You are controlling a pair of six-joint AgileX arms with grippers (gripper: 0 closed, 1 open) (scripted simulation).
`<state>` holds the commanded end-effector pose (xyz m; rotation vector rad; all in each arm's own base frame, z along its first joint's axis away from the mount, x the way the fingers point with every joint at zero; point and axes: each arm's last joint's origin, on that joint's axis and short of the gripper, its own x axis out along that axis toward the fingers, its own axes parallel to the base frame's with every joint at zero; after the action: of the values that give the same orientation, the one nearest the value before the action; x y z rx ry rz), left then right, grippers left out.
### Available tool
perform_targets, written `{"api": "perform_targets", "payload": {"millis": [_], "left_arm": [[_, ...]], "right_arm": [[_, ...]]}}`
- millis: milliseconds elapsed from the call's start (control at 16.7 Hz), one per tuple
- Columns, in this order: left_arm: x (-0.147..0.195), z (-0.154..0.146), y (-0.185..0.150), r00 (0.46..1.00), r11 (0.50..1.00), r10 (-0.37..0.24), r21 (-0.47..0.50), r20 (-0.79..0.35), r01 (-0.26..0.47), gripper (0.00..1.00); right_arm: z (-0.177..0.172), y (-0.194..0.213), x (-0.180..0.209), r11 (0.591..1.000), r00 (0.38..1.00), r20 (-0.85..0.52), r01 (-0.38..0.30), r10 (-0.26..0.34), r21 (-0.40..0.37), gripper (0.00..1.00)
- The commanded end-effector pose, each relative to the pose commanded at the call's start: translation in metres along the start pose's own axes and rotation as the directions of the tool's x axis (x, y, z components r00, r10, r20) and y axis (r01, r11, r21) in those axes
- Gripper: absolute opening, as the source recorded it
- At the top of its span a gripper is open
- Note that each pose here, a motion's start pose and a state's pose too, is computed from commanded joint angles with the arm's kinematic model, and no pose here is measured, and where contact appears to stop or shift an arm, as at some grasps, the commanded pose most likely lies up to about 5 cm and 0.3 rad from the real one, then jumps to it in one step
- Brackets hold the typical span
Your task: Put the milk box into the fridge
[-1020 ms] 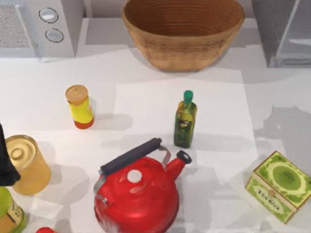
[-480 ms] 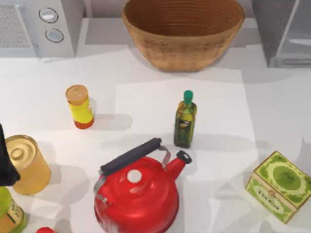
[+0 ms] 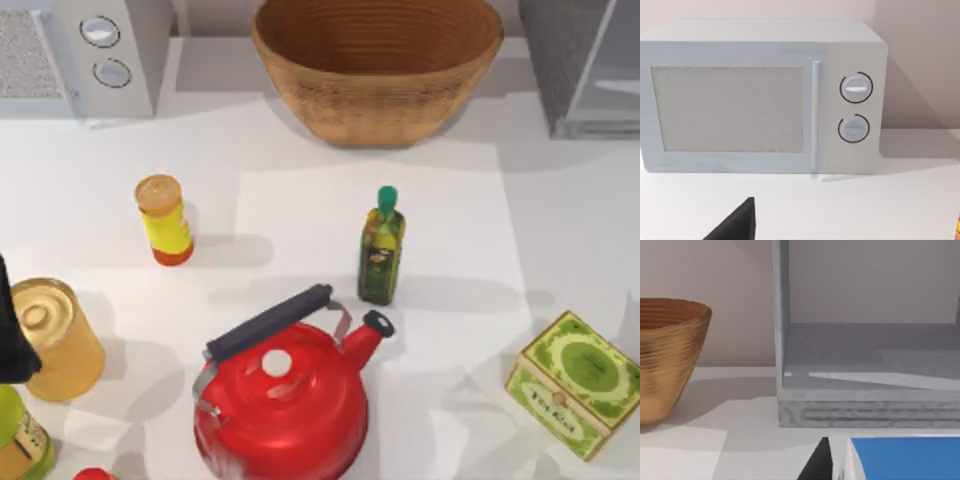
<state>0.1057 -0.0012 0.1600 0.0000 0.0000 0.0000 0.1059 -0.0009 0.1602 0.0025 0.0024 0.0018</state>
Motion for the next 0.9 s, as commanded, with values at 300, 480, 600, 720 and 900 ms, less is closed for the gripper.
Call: {"api": "perform_targets", "payload": {"millis": [300,480,600,720,900], "left_arm": [[0.0,0.0,0.0,1.0,1.0,0.0,0.0,0.0,0.0,1.0],[0.0,0.0,0.0,1.0,1.0,0.0,0.0,0.0,0.0,1.0],[0.0,0.0,0.0,1.0,1.0,0.0,0.0,0.0,0.0,1.0],[0.0,0.0,0.0,1.0,1.0,0.0,0.0,0.0,0.0,1.0],[0.0,0.0,0.0,1.0,1.0,0.0,0.0,0.0,0.0,1.0]], "right_arm": [[0.028,-0.001,0.003,1.0,0.997,0.075,-0.006,0.006,0.002,0.0],[0.065,-0.004,0.015,1.0,0.988,0.156,-0.01,0.01,-0.005,0.0],[0.088,-0.008,0.034,1.0,0.983,0.183,-0.01,0.012,-0.013,0.0],[0.104,-0.014,0.064,1.0,0.983,0.181,-0.008,0.012,-0.021,0.0],[0.107,-0.03,0.127,1.0,0.99,0.144,-0.006,0.01,-0.029,0.0]]}}
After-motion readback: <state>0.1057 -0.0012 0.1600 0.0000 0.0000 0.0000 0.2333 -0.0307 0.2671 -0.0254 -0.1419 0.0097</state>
